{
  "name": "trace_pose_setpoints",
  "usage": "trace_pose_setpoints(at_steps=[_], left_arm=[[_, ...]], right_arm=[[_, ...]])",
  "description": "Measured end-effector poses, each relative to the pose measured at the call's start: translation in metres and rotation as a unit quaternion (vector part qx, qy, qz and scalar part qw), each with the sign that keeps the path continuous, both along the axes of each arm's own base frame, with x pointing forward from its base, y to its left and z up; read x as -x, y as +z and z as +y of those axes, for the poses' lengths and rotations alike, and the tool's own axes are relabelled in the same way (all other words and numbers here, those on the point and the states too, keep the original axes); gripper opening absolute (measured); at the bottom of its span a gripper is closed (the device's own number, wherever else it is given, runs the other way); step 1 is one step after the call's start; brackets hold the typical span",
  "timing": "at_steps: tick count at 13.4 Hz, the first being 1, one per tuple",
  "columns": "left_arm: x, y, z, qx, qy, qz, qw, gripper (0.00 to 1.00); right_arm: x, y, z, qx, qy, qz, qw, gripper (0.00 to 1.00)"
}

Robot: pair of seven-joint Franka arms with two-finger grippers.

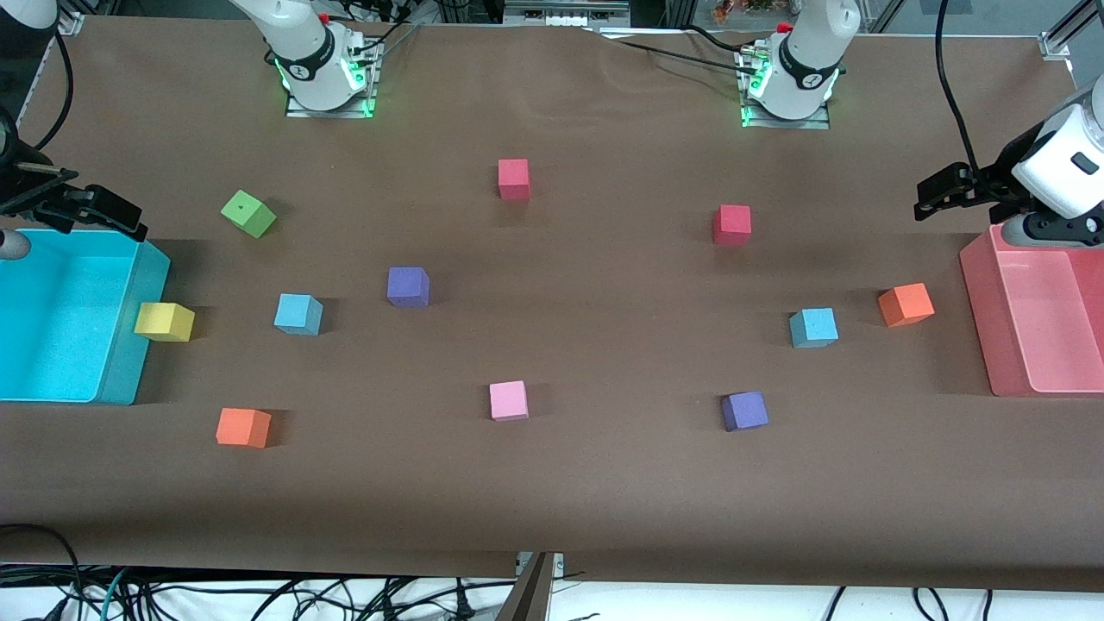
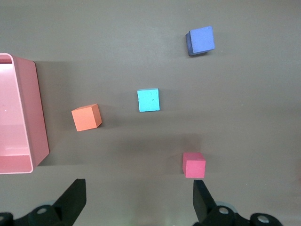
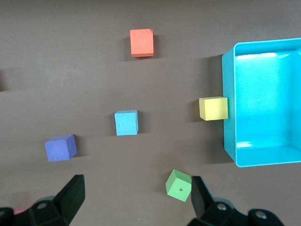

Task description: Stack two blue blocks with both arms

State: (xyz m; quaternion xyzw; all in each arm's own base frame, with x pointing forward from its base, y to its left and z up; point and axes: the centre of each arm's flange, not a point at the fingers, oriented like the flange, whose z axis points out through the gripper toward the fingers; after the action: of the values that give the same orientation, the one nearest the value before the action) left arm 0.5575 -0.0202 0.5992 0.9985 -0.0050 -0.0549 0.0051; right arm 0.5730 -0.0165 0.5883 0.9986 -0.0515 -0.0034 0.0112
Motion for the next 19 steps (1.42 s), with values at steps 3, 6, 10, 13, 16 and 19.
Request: trace_pose_setpoints(at_steps=[3, 6, 10, 13, 16, 19], left_arm=[[0.0000, 0.0000, 0.0000, 0.000, 0.000, 0.000, 1.000, 1.00], [0.0003, 0.0014, -0.0002, 0.000, 0.000, -0.001, 1.000, 1.00], [0.0011, 0.0034, -0.0002, 0.000, 0.000, -0.003, 1.000, 1.00], [0.0011, 0.0035, -0.0002, 0.000, 0.000, -0.003, 1.000, 1.00], [0.0011, 0.0036, -0.0002, 0.000, 0.000, -0.003, 1.000, 1.00], [0.0011, 0.0038, -0.0002, 0.000, 0.000, -0.004, 1.000, 1.00]], right_arm=[[0.0002, -0.0002, -0.0001, 0.000, -0.001, 0.001, 1.000, 1.00], [0.0009, -0.0007, -0.0004, 0.000, -0.001, 0.004, 1.000, 1.00], [0.0009, -0.0007, -0.0005, 0.000, -0.001, 0.004, 1.000, 1.00], [0.0009, -0.0007, -0.0005, 0.000, -0.001, 0.004, 1.000, 1.00], [0.0009, -0.0007, -0.0005, 0.000, -0.001, 0.004, 1.000, 1.00], [0.0009, -0.0007, -0.0005, 0.000, -0.001, 0.004, 1.000, 1.00]])
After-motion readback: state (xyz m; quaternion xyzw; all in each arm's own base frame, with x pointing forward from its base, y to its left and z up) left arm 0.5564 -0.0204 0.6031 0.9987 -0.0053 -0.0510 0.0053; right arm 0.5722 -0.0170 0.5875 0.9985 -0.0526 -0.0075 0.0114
